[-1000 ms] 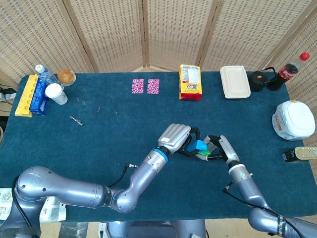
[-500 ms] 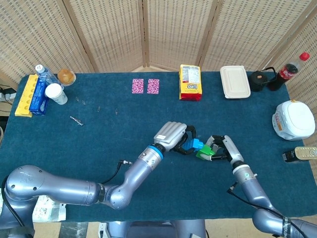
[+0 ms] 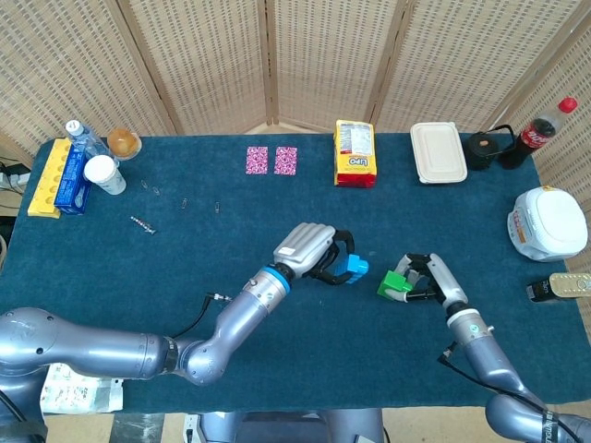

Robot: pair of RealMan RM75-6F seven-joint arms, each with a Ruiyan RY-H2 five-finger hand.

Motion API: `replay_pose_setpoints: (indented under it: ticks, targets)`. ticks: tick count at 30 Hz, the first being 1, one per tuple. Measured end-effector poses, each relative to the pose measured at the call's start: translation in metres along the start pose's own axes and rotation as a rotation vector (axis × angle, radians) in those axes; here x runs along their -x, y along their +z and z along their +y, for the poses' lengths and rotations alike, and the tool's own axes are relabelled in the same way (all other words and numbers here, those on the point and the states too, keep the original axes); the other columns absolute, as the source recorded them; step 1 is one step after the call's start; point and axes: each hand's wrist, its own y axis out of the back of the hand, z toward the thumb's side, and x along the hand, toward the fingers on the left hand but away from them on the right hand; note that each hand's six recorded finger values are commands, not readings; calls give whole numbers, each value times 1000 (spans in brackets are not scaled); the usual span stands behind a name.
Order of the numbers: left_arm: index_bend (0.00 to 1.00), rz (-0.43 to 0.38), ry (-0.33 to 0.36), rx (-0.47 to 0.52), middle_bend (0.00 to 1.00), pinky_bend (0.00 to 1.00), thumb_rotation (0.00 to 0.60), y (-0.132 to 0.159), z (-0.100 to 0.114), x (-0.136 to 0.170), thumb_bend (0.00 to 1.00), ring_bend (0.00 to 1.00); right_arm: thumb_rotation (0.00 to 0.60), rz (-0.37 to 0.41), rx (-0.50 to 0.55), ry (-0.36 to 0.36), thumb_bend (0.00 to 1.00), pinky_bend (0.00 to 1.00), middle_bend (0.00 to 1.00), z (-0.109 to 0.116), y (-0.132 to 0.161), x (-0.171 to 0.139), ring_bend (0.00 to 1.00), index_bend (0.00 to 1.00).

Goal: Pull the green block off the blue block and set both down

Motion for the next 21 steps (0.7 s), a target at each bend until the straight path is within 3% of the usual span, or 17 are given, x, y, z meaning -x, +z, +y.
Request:
replay_pose_setpoints:
  ticks: [5, 10, 21]
  targets:
    - [767, 4, 15, -10, 889, 835, 532, -9, 10, 9, 509, 832, 600, 5, -76, -1, 243, 456, 594, 7, -6, -4, 579, 660]
    - [767, 9, 24, -50, 888, 835, 535, -23, 20, 24, 509, 832, 600, 6, -180, -4, 242, 356, 539, 13, -19, -6, 492, 611]
    - [767, 64, 16, -87, 888, 835, 532, -69, 25, 61, 509, 832, 600, -13, -363, 21, 218, 269, 363, 6, -51, -4, 339, 395]
